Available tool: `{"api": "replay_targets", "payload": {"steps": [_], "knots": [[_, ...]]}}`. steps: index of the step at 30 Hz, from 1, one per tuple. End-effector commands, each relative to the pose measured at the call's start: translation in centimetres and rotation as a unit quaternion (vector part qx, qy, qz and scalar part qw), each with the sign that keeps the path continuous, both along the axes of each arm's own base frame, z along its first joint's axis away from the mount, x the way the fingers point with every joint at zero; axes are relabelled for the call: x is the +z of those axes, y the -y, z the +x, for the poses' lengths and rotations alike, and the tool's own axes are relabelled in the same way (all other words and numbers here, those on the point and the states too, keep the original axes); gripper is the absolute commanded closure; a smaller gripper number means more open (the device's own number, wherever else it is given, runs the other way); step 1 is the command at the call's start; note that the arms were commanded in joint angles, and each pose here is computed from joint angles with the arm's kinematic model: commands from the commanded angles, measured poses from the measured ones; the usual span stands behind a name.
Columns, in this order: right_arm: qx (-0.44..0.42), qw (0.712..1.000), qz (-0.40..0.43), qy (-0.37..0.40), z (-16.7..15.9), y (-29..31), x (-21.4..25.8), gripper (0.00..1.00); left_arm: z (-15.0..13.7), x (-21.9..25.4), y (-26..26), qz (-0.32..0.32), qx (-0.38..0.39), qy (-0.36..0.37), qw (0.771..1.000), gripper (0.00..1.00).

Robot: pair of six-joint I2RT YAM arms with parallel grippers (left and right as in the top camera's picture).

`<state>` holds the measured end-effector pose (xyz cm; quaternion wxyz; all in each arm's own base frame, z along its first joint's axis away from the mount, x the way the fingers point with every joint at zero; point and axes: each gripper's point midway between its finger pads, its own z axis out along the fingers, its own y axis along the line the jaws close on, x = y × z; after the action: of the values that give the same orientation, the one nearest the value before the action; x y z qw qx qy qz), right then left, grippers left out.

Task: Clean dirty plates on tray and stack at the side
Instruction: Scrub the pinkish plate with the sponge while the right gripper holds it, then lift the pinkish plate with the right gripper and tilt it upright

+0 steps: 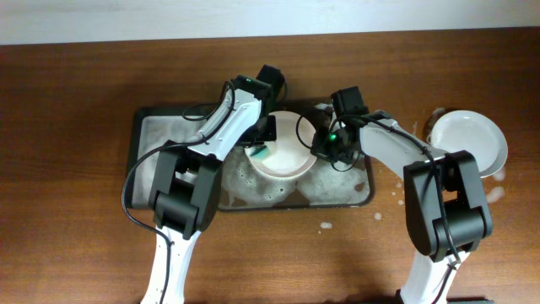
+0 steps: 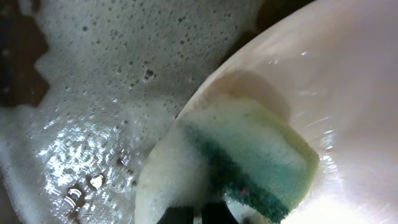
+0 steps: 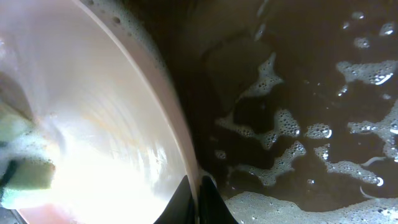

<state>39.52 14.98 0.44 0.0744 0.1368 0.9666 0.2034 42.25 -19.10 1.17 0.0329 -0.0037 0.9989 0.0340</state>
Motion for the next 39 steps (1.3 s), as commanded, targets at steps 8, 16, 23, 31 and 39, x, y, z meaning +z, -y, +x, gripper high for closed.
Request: {"api": "replay_targets", "payload": {"steps": [8, 16, 23, 31, 39], "knots": [[-0.010, 0.999, -0.036, -0.013, -0.7, 1.7, -1.3, 0.96, 4.2, 8.1, -5.0, 0.104, 0.022, 0.063, 0.992, 0.99], [0.037, 0.997, -0.043, 0.049, -0.5, 1.9, 3.9, 0.96, 1.3, 9.3, -2.0, 0.000, -0.017, -0.012, 1.000, 0.99], [-0.043, 0.943, -0.244, 0.220, -1.6, 10.5, 18.2, 0.96, 1.6, 8.7, -1.1, -0.022, -0.021, -0.012, 0.999, 1.00], [-0.059, 0.806, -0.504, 0.305, -4.9, 10.8, 25.2, 0.96, 1.2, 6.3, 0.0, -0.037, -0.024, -0.042, 0.998, 0.99], [-0.043, 0.706, -0.613, 0.352, -6.2, 7.6, 27.7, 0.96, 1.1, 5.4, 0.5, -0.034, -0.029, -0.047, 0.998, 0.99]]}}
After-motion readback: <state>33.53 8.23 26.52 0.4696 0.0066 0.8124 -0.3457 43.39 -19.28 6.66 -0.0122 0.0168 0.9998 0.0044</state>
